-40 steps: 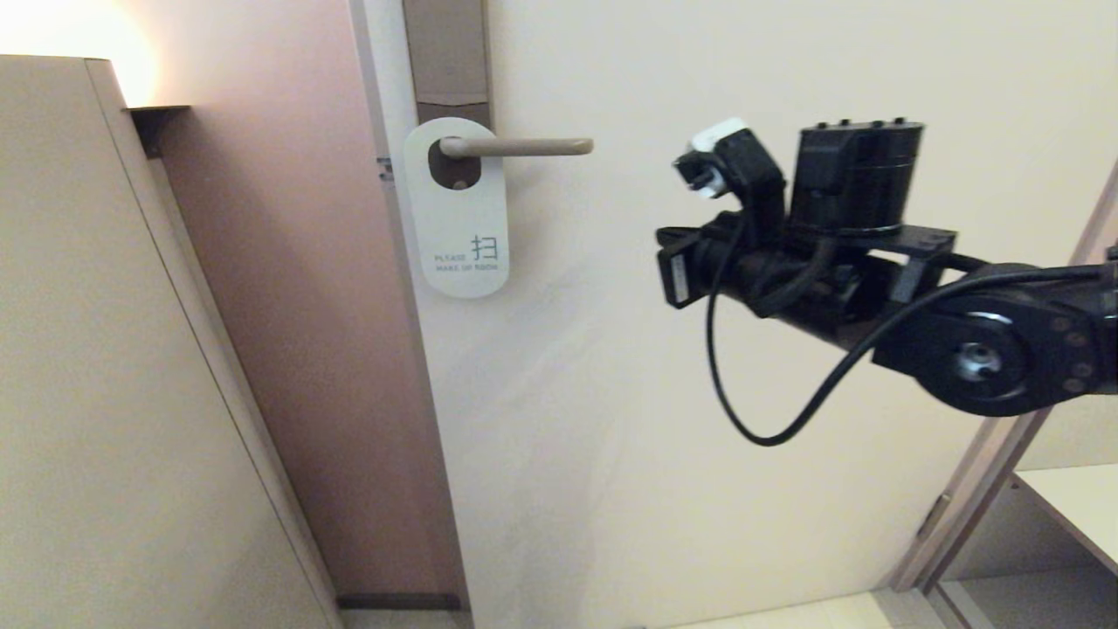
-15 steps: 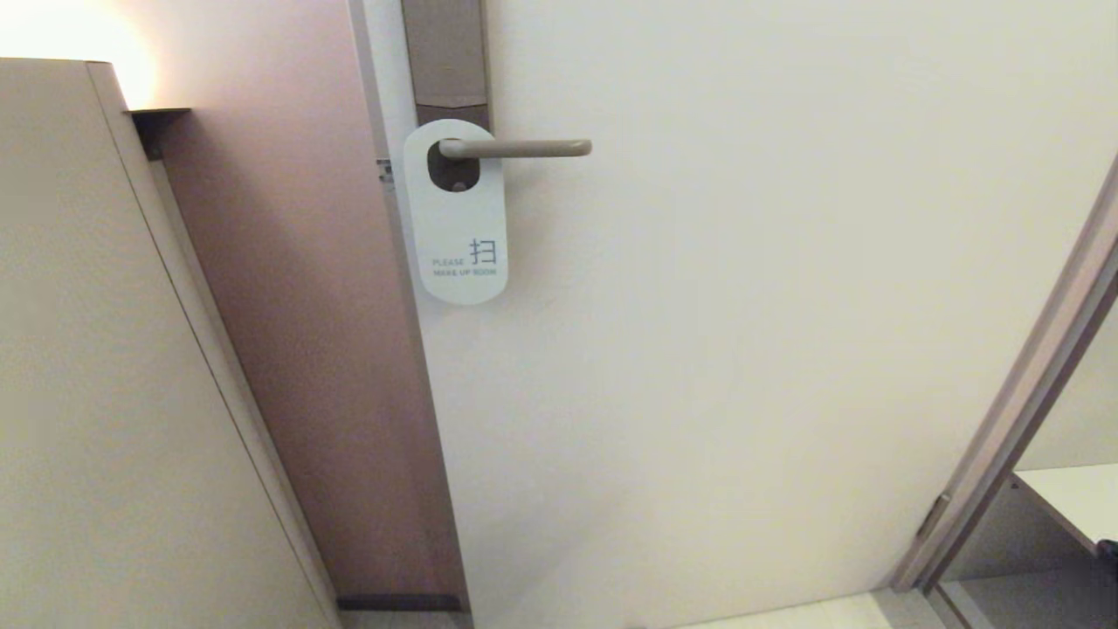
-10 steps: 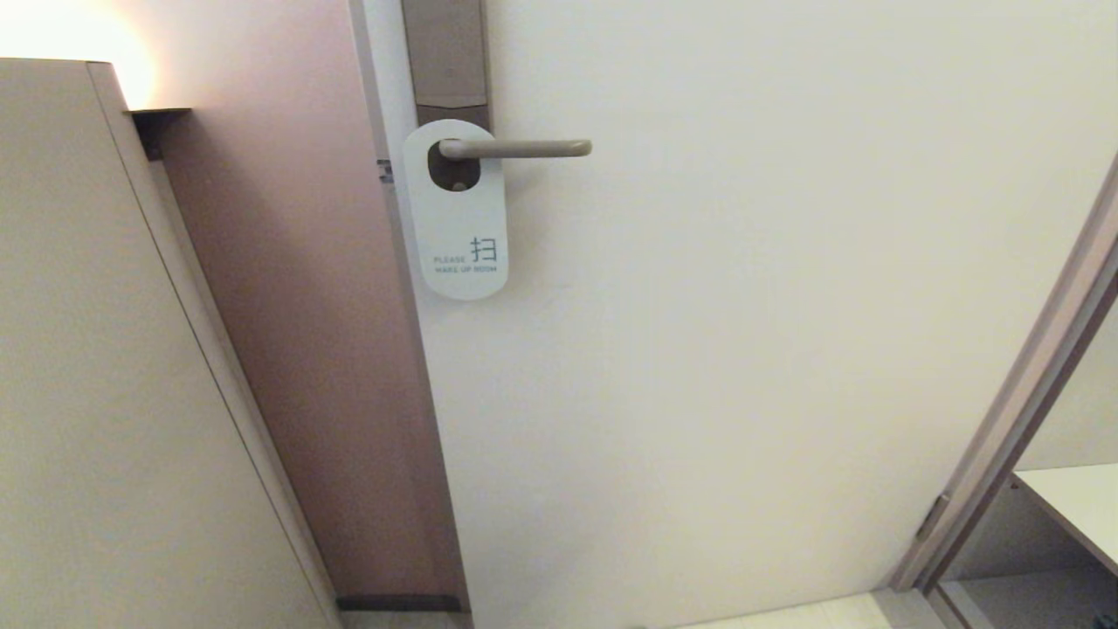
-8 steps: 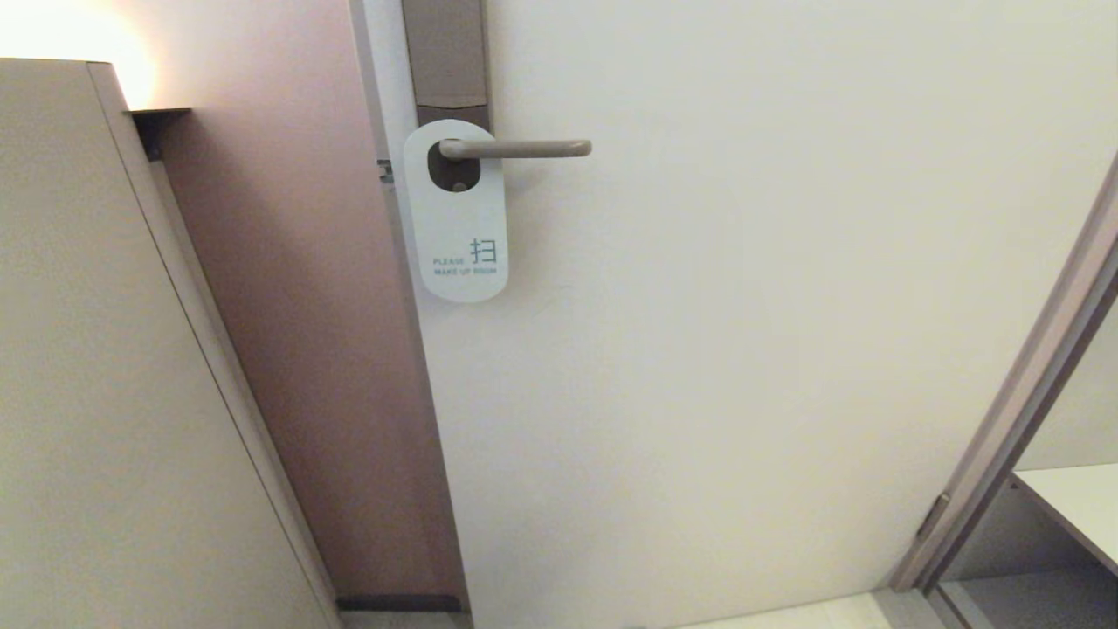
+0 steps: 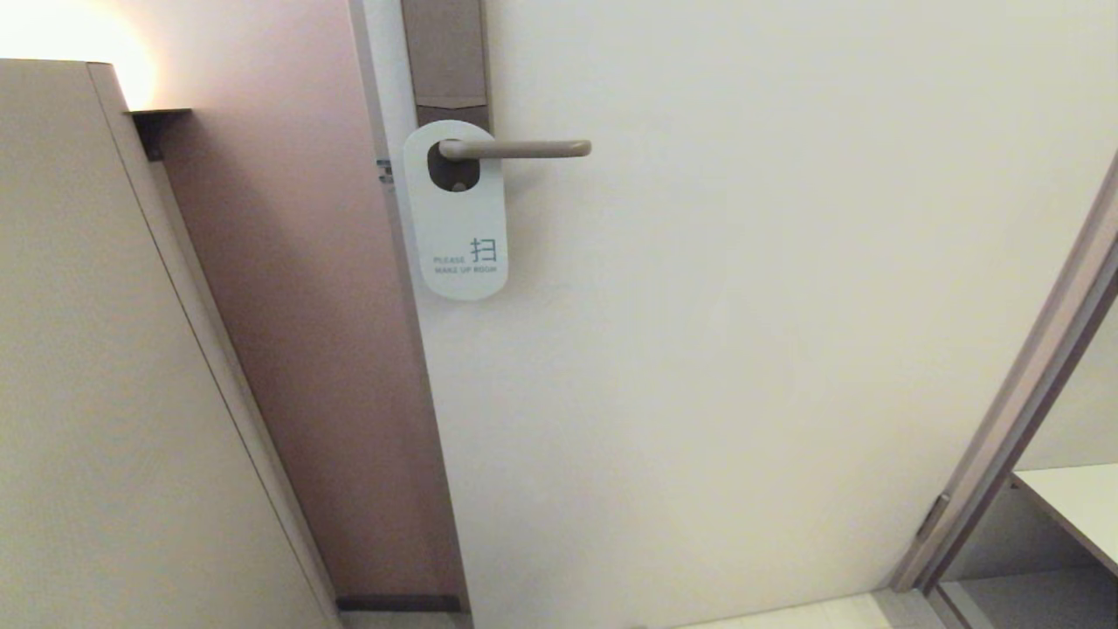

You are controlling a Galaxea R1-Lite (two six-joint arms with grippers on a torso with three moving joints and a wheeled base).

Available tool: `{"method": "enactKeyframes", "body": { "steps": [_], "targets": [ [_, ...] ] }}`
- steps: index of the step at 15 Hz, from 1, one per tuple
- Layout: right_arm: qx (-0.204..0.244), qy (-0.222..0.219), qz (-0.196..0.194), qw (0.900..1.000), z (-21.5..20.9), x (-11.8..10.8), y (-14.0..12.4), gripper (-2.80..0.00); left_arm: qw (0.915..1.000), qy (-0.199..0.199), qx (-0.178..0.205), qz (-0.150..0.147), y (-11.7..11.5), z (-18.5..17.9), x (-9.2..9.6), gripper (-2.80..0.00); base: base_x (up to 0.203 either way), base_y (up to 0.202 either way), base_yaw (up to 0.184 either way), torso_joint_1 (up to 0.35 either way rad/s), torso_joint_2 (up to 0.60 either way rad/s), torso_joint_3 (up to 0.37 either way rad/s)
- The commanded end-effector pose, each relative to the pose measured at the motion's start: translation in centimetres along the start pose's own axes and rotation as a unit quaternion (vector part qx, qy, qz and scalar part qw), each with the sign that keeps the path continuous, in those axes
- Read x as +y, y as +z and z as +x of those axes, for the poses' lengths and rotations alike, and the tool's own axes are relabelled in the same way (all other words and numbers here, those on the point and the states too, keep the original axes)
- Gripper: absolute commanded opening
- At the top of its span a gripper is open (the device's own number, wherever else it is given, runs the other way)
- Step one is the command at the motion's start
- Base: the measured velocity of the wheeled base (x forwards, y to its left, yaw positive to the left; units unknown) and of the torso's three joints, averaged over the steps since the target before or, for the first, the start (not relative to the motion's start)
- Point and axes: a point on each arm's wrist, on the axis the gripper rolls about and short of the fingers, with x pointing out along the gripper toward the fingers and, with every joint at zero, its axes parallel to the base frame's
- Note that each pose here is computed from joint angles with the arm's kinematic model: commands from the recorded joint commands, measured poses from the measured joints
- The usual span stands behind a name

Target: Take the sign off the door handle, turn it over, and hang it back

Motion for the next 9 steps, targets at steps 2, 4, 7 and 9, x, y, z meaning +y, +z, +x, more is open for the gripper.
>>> {"method": "enactKeyframes", "body": {
  "steps": [2,4,7,9],
  "targets": [
    [-0.024,-0.001,-0.001,1.0,-0.34,0.02,-0.19,-2.8,1.0,0.0,0.0,0.0,0.0,0.01,0.0,-2.8,0.0,0.0,0.0,0.0,0.0,0.0],
    [-0.025,-0.001,-0.001,1.0,-0.35,0.01,-0.15,-2.8,1.0,0.0,0.001,0.0,0.0,0.01,0.0,-2.8,0.0,0.0,0.0,0.0,0.0,0.0],
    [-0.024,-0.001,-0.001,1.0,-0.34,0.02,-0.19,-2.8,1.0,0.0,0.0,0.0,0.0,0.0,0.0,-2.8,0.0,0.0,0.0,0.0,0.0,0.0],
    [-0.024,-0.001,-0.001,1.0,-0.34,0.02,-0.19,-2.8,1.0,0.0,0.0,0.0,0.0,0.0,0.0,-2.8,0.0,0.0,0.0,0.0,0.0,0.0]
  ]
}}
